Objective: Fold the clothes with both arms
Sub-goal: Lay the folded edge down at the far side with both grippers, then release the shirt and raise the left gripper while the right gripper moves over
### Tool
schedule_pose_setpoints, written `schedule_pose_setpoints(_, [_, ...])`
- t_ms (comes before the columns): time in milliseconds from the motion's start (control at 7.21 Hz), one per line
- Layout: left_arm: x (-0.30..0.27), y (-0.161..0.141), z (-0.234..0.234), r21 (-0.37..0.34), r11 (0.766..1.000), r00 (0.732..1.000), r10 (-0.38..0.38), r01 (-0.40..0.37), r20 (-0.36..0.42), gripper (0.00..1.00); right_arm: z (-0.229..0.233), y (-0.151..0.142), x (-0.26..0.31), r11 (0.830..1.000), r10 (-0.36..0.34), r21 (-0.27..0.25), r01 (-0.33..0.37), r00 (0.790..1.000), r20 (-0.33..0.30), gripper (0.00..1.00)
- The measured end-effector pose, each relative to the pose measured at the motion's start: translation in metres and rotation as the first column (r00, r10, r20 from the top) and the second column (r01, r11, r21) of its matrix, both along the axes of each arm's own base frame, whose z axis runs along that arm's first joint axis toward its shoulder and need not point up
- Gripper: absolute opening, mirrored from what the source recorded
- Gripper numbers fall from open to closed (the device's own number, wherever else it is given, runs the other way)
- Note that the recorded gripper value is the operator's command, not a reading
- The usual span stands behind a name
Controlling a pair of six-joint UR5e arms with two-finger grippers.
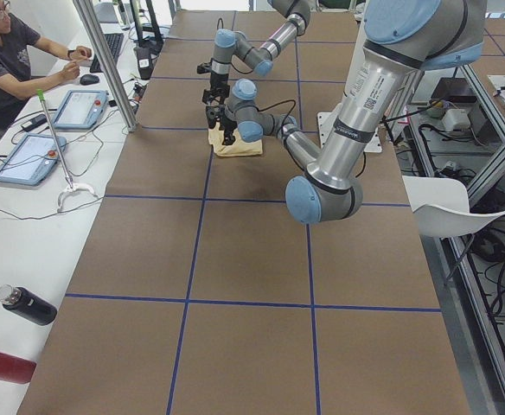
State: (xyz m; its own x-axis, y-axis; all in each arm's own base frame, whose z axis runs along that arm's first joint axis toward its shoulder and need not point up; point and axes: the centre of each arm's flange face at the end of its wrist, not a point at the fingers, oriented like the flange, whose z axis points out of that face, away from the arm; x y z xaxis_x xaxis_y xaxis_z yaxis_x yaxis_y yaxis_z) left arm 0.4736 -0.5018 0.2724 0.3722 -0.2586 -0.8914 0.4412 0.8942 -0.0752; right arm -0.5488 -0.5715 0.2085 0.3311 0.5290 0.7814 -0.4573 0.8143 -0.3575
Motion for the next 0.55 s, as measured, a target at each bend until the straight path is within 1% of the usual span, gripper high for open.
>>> schedule_pose_setpoints(139, [-0.010,-0.005,0.006,0.010,1.000,1.000,-0.005,0.005,0.016,0.99,-0.003,0.001,0.000,0.998,-0.035,0.056,0.035,0.999,-0.009,1.00])
schedule_pose_setpoints(277, [-0.025,-0.009,0.013,0.041,0.999,0.999,-0.001,-0.002,0.049,0.99,-0.005,0.003,0.000,0.990,-0.076,0.119,0.079,0.997,-0.028,1.00])
schedule_pose_setpoints(416, [-0.046,-0.014,0.017,0.087,0.996,0.995,0.008,-0.017,0.097,0.99,-0.007,0.005,-0.002,0.976,-0.116,0.178,0.125,0.992,-0.057,1.00])
schedule_pose_setpoints(555, [-0.068,-0.019,0.023,0.131,0.991,0.989,0.019,-0.039,0.149,0.99,-0.009,0.007,-0.003,0.954,-0.162,0.236,0.183,0.981,-0.107,1.00])
